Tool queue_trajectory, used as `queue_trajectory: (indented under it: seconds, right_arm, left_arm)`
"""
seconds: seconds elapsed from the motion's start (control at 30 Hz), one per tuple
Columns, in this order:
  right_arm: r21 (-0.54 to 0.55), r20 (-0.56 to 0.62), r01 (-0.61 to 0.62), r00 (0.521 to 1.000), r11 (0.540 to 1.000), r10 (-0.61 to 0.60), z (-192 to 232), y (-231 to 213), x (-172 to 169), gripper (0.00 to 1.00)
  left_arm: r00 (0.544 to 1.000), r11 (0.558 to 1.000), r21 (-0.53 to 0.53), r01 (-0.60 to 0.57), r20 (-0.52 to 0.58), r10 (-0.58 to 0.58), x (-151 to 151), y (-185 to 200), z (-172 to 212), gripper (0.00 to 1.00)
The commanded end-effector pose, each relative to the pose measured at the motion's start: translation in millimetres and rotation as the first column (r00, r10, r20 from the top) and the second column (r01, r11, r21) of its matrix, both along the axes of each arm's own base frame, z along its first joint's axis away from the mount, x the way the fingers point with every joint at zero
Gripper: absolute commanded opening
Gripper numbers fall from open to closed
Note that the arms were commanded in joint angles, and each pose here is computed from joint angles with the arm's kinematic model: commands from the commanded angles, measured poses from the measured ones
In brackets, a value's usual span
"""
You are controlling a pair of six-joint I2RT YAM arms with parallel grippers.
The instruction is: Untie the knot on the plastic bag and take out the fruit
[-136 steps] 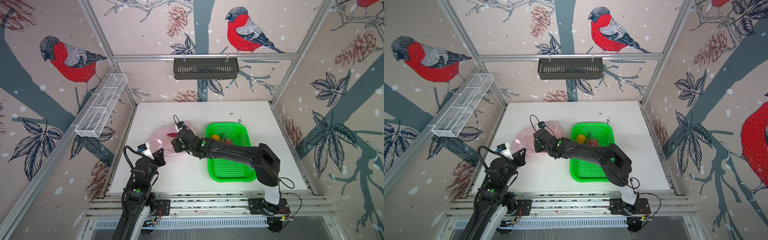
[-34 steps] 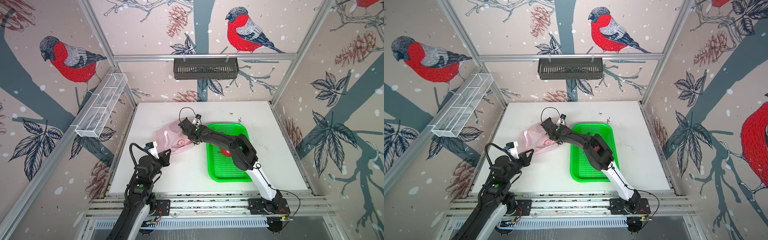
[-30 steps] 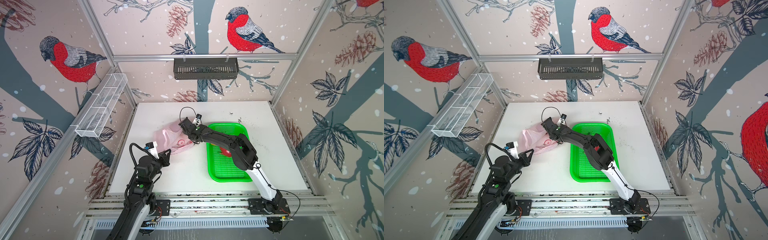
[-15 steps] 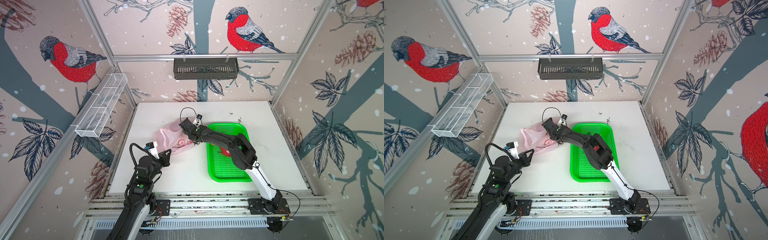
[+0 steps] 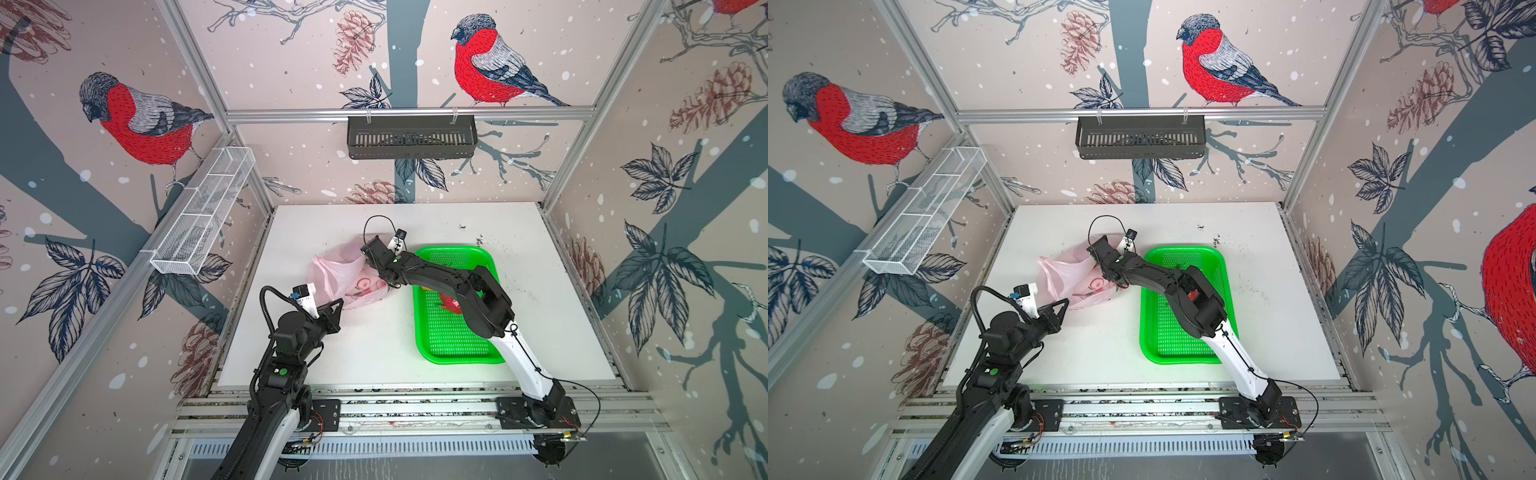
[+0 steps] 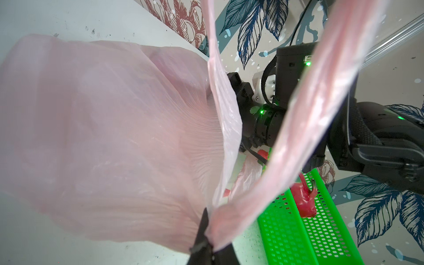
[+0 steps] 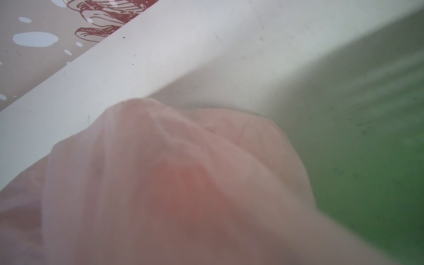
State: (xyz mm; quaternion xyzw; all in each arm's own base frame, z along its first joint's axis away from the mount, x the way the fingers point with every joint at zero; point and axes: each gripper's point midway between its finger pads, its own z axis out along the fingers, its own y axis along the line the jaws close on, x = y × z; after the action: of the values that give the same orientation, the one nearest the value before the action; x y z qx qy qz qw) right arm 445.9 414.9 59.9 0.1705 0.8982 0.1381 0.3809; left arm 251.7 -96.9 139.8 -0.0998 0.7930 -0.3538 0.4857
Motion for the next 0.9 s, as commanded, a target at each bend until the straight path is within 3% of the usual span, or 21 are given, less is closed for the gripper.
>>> queue_trajectory:
  seconds: [0.0, 0.5, 0.87]
  right_arm:
    - [0.016, 0.024, -0.006, 1.0, 1.0, 0.005, 2, 2, 6, 0.95]
    - [0.041, 0.012, -0.01, 1.0, 0.999, 0.01, -8, -1, 12, 0.96]
    - [0.051, -0.004, -0.021, 1.0, 0.998, 0.021, -14, -1, 13, 0.87]
  left_arm:
    - [0.999, 1.0, -0.007, -0.002, 0.038, 0.003, 3, 0, 8, 0.0]
    - [0.999, 1.0, -0.009, 0.006, 0.032, -0.006, 2, -1, 7, 0.0]
    - [0.999, 1.0, -0.001, -0.002, 0.039, 0.002, 3, 0, 10, 0.0]
